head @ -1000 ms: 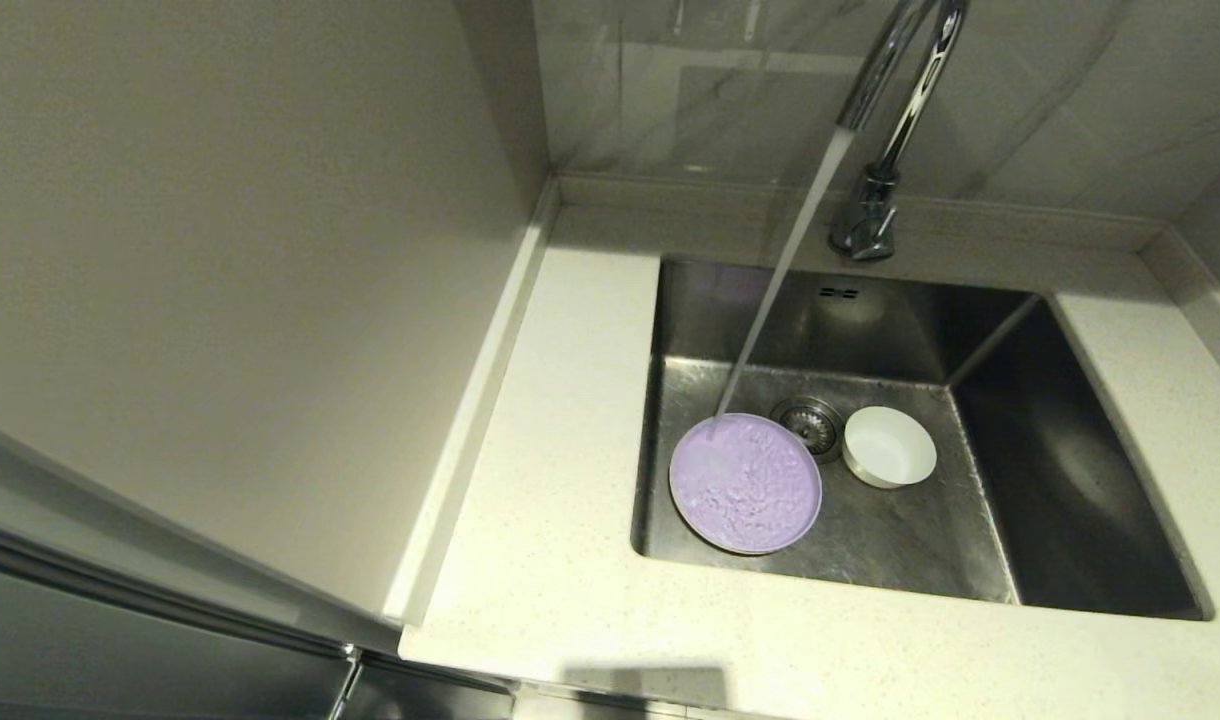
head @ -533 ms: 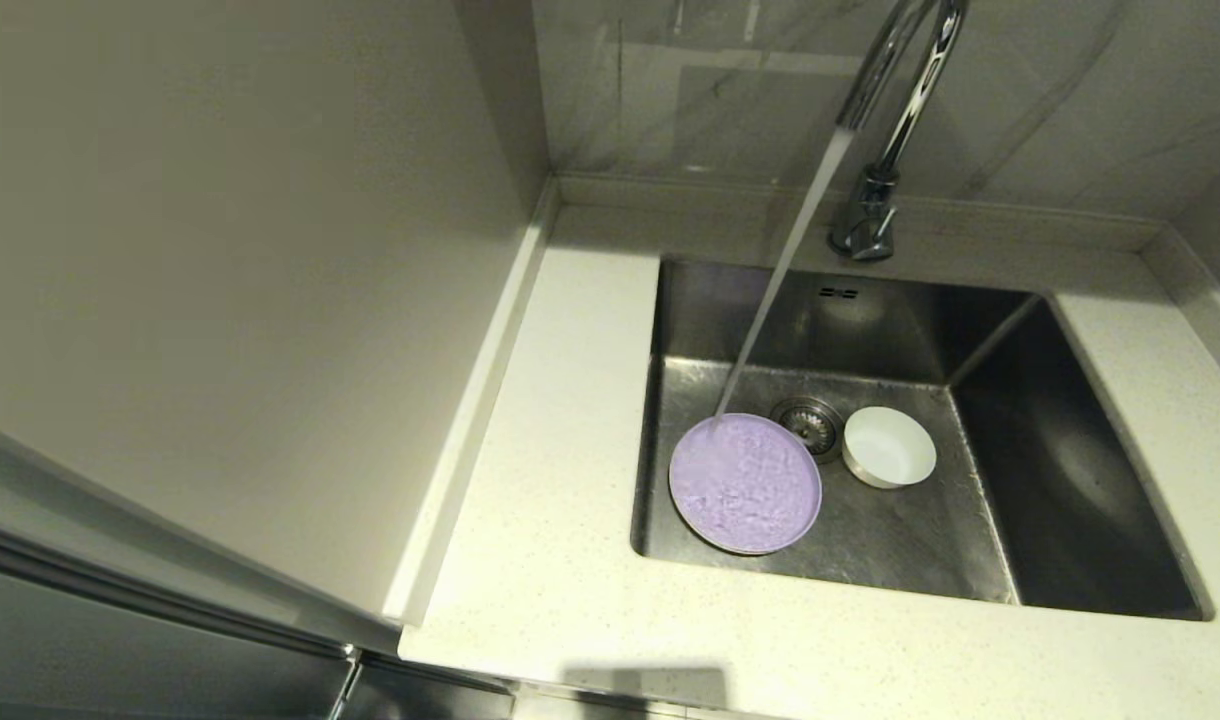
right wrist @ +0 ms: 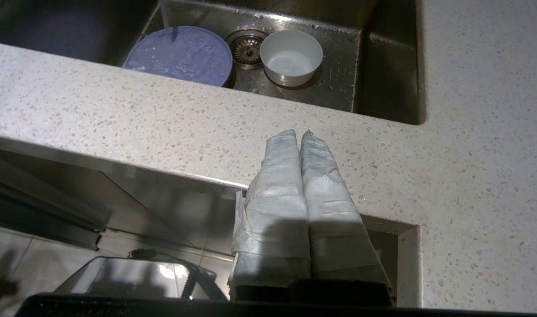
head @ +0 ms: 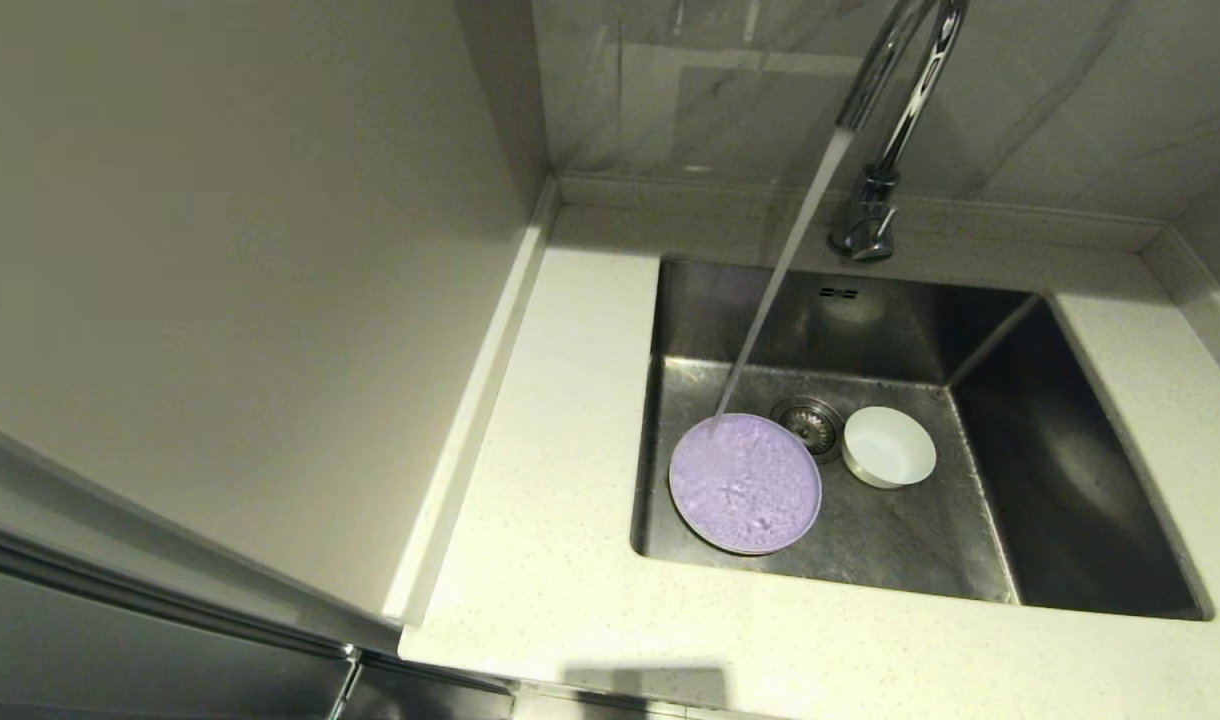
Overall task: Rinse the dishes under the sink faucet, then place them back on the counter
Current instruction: Wait for the water to rinse the bowl
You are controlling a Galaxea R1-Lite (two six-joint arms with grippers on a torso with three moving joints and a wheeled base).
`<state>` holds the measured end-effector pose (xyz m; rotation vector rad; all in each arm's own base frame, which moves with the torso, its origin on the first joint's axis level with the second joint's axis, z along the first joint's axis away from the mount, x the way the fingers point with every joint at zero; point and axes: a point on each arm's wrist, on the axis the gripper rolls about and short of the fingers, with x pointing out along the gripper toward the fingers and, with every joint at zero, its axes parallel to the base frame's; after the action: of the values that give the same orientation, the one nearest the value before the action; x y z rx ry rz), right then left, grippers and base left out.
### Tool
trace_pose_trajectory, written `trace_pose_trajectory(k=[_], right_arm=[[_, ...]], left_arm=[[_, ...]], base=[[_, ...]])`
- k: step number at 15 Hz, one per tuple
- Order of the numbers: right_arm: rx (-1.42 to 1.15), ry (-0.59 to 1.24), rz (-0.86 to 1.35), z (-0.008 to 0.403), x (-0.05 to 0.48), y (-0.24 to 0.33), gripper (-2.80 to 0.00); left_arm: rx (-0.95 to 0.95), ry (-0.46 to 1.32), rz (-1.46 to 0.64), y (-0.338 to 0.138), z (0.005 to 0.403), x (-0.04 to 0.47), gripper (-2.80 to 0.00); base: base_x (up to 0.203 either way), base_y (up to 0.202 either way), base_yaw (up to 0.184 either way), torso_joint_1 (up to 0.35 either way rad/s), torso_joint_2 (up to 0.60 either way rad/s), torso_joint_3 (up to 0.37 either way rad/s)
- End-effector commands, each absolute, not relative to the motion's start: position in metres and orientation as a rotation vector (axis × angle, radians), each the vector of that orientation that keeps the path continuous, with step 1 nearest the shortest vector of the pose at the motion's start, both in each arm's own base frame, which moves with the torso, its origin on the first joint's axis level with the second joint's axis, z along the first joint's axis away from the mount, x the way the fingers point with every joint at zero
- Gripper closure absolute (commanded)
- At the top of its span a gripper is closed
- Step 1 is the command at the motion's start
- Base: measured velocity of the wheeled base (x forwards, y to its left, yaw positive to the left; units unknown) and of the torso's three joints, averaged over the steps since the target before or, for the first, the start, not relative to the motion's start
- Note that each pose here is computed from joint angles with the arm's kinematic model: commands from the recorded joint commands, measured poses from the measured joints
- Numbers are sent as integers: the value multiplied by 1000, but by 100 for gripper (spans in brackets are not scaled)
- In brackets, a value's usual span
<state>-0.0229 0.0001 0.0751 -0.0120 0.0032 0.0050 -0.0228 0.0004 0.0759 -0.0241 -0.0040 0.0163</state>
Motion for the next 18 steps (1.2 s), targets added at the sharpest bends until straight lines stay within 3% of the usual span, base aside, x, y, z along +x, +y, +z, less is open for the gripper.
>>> trace_pose_trajectory(k=[1,18], right_arm=[[-3,5,3,75,-23,0,0],[-3,5,3,75,-23,0,0]], left_arm=[[-25,-6,17,0,76,-23,0],[-25,-6,17,0,76,-23,0]], base=[[0,0,0,0,0,0],[0,0,0,0,0,0]])
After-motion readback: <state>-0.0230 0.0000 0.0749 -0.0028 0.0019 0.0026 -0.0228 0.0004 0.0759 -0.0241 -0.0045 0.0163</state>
